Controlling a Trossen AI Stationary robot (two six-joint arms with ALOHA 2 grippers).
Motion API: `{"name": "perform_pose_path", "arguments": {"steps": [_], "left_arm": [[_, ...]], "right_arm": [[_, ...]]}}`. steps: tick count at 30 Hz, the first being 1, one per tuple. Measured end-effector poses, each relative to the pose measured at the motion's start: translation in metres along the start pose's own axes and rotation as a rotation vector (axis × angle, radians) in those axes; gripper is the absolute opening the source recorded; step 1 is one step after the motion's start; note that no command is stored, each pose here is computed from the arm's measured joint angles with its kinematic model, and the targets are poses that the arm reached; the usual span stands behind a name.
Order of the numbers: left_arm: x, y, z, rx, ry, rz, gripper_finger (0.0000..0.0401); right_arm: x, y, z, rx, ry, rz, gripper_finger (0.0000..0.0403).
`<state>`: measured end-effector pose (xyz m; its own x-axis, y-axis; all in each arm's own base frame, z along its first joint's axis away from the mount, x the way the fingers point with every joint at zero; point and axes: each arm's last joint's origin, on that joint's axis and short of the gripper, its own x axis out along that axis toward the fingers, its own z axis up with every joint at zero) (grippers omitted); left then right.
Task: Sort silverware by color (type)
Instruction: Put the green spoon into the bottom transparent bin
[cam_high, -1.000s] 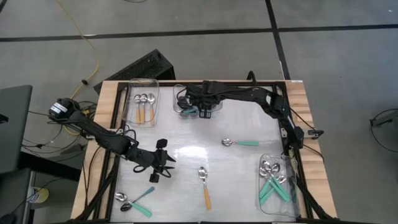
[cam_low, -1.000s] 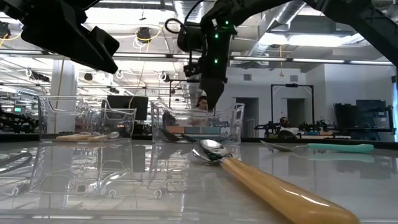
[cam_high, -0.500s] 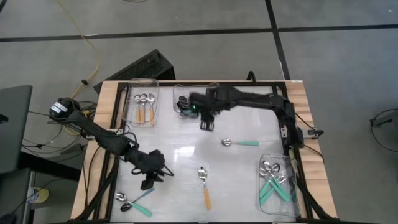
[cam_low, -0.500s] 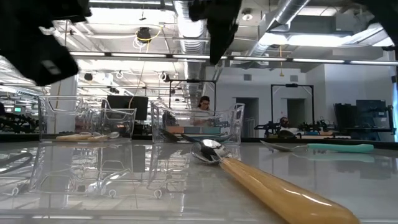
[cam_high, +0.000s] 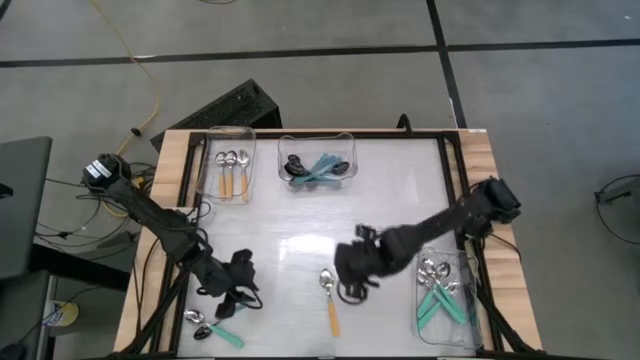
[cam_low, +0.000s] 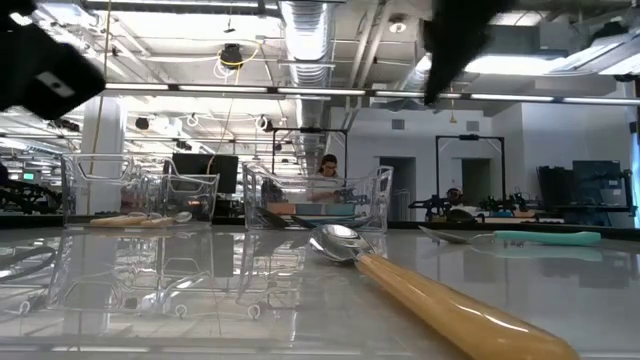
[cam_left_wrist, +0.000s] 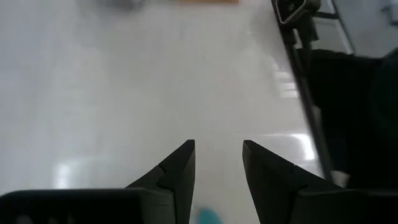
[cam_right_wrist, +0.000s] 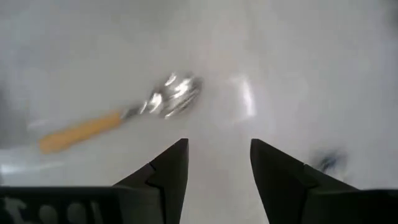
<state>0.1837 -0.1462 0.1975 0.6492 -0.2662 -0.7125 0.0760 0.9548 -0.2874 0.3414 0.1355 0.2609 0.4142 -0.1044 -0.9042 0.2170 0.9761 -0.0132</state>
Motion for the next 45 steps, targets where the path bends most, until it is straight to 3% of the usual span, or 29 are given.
{"name": "perform_pose_path", "arguments": {"steps": [6, 12, 17, 21, 32, 35, 39, 45], "left_arm": [[0.002, 0.008, 0.008, 0.164, -0.058, 0.07, 0.0118], [0.003, 0.018, 0.015, 0.151, -0.071, 0.105, 0.0118], [0.004, 0.021, 0.017, 0.137, -0.071, 0.113, 0.0118], [0.004, 0.021, 0.017, 0.138, -0.07, 0.113, 0.0118], [0.005, 0.029, 0.021, 0.137, -0.078, 0.141, 0.0118], [0.005, 0.03, 0.022, 0.138, -0.078, 0.146, 0.0118], [0.005, 0.032, 0.023, 0.152, -0.079, 0.152, 0.0118], [0.005, 0.033, 0.024, 0.15, -0.081, 0.155, 0.0118]], "right_arm": [[0.012, -0.01, -0.033, -0.042, 0.182, -0.137, 0.0194], [0.032, -0.076, -0.05, -0.043, 0.291, -0.196, 0.0194], [0.059, -0.118, -0.068, -0.021, 0.318, -0.054, 0.0194], [0.07, -0.134, -0.077, -0.042, 0.346, -0.066, 0.0192], [0.094, -0.137, -0.084, -0.101, 0.402, 0.013, 0.0165], [0.097, -0.137, -0.084, -0.087, 0.409, 0.01, 0.0132], [0.094, -0.137, -0.082, -0.048, 0.375, 0.007, 0.0059], [0.073, -0.142, -0.073, -0.026, 0.283, -0.053, 0.0051]]}}
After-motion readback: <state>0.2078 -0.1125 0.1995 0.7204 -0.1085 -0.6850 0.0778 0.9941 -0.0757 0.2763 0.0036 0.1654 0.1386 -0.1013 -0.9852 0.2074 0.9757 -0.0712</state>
